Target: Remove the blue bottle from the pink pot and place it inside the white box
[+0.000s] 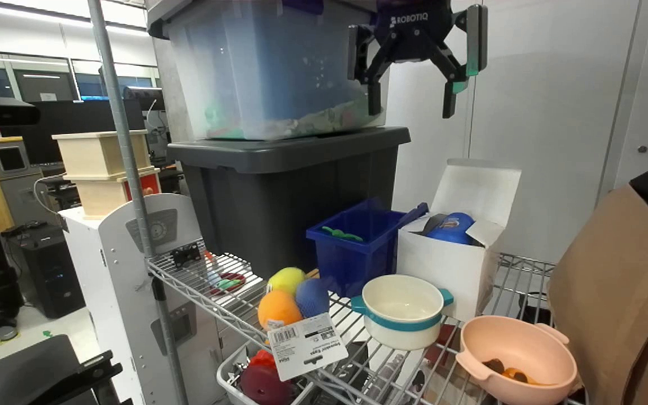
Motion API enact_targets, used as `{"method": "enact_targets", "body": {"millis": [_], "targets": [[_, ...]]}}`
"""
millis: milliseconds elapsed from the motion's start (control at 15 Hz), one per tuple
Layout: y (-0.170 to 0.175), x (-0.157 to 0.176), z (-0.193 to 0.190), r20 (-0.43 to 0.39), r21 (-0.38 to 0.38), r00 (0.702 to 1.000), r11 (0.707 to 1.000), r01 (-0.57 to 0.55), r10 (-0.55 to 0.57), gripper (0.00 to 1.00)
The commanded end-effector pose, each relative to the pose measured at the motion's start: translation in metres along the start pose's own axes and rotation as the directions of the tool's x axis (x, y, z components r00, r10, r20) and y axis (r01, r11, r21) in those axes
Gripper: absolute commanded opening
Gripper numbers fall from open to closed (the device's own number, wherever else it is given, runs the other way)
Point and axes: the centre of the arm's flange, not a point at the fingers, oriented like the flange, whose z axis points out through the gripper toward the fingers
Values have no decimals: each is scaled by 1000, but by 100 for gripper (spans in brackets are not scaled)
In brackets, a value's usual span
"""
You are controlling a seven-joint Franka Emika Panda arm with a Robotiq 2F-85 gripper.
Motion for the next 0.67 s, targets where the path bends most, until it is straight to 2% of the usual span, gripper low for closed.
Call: {"method": "enact_targets", "body": {"millis": [0, 600], "targets": [[-16, -58, -23, 21, 12, 1000, 1000, 15, -16, 100], [-36, -111, -54, 43, -3, 999, 1000, 9, -9, 100]]}}
